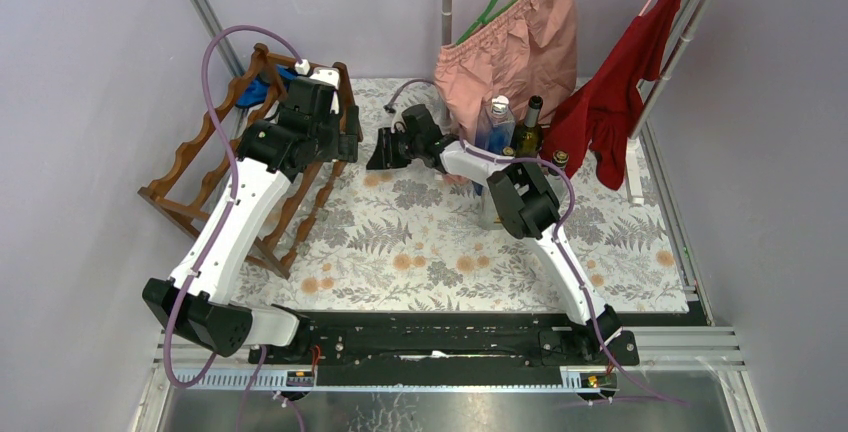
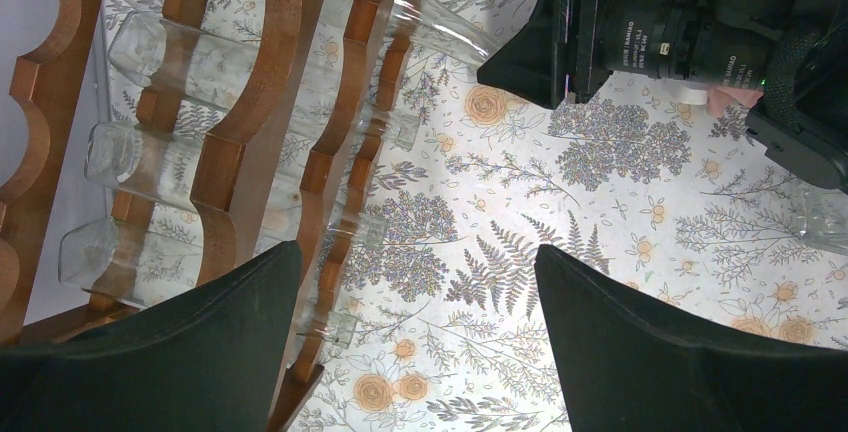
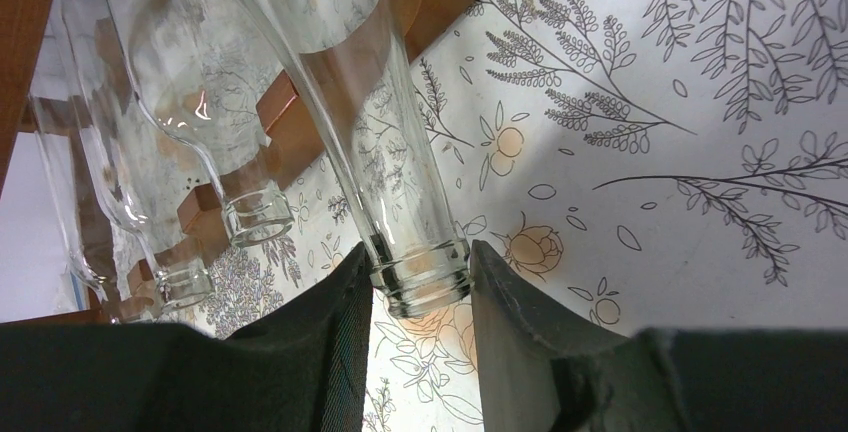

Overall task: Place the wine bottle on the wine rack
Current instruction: Place the wine bottle in the wine rack.

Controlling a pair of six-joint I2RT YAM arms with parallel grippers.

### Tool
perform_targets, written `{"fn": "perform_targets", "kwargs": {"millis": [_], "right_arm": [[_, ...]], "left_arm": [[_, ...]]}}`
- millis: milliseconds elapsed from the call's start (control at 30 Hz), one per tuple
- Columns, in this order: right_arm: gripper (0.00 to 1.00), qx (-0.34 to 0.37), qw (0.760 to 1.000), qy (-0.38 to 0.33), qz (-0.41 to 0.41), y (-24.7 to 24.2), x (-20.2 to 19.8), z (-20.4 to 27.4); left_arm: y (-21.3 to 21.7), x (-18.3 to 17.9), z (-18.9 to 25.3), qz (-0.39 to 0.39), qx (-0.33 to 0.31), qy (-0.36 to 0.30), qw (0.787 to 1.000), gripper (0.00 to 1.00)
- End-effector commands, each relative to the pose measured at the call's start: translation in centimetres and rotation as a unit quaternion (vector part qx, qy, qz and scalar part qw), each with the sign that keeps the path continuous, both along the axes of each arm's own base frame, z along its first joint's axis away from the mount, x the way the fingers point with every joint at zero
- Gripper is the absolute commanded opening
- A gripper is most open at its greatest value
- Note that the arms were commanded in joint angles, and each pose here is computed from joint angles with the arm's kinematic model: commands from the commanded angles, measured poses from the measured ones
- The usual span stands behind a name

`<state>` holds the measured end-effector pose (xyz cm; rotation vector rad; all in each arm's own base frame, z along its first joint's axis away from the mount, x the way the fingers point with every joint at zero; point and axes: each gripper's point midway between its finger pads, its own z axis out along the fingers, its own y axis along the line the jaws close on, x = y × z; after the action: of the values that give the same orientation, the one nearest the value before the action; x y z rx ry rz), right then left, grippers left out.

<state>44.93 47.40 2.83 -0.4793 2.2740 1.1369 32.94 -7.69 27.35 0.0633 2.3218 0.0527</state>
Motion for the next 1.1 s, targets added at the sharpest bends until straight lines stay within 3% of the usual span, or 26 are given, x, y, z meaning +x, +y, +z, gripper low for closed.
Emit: {"fn": "perform_targets", "kwargs": {"millis": [0,833,1067], "right_arm": [[0.01,-0.083,0.991,0.014,-0.109,-6.2,4.3,-3.3],[0.00,-0.069,0.989,0.024,-0.127,-5.6,6.4,-4.1],[0.00,-0.073,0.988,0.058,-0.123,-5.5,5.6,-5.3]], "left_arm": [[0.1,0.2,1.2,-0.007,-0.004,-0.020,1.000,0.93],[-0.2,1.0,1.2,-0.010,-0.001,-0.014,1.000,0.93],[-0.2,1.3,1.2,-0.012,0.003,-0.011,1.000,0.93]]}}
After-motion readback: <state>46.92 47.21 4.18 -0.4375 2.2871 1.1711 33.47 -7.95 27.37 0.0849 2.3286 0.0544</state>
